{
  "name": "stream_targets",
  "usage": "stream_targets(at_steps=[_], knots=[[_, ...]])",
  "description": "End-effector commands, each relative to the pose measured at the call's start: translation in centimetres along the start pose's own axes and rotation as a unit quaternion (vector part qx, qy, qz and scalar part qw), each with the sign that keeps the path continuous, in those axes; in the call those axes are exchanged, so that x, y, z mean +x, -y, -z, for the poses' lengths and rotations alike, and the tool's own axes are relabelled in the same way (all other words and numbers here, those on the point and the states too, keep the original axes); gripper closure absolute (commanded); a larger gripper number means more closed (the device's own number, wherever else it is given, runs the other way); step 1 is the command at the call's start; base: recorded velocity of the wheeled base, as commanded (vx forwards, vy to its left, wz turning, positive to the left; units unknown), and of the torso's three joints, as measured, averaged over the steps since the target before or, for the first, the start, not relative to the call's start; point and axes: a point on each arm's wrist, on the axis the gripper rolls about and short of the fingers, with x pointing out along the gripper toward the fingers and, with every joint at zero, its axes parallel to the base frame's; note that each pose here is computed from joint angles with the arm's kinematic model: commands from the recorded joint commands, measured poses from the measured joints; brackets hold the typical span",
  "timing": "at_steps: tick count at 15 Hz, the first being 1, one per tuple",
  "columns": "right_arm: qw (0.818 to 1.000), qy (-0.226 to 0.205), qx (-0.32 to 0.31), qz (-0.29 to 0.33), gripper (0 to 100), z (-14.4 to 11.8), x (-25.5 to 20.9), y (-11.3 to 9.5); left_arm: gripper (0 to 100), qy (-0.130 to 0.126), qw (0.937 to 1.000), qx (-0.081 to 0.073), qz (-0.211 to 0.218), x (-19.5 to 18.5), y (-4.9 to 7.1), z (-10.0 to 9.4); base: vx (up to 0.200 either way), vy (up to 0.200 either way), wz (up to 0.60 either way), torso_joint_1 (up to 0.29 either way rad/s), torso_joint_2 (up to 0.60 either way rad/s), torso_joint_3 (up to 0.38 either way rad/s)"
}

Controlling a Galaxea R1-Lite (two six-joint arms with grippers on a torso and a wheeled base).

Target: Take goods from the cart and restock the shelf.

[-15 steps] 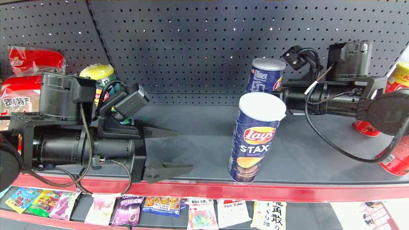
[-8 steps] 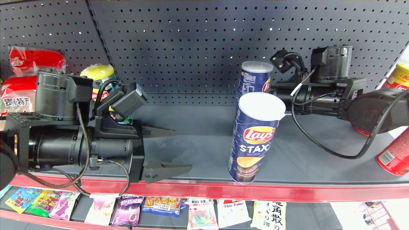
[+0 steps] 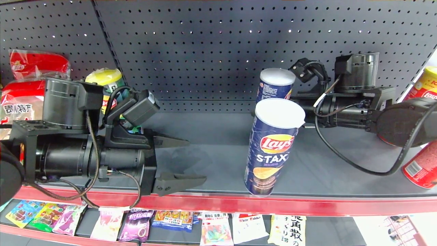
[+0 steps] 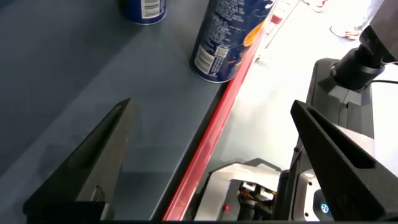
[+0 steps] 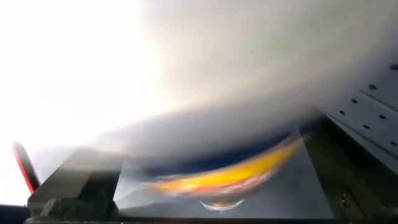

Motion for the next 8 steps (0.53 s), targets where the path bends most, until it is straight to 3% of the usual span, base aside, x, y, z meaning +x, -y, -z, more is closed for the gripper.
stream_targets(at_steps=[1, 8], knots=[[1.000, 0.008, -0.003, 0.002, 0, -0.4, -1.0, -0.2, 0, -0.002, 1.0000, -0.002, 0.000, 0.1, -0.1, 0.1, 0.000, 0.000, 0.00, 0.000, 0.00, 0.000], [1.000, 0.004, 0.004, 0.023, 0, 0.5, -5.8, -0.9, 0, -0.011, 0.9999, -0.005, 0.003, 0.8, -0.5, 0.4, 0.000, 0.000, 0.00, 0.000, 0.00, 0.000]])
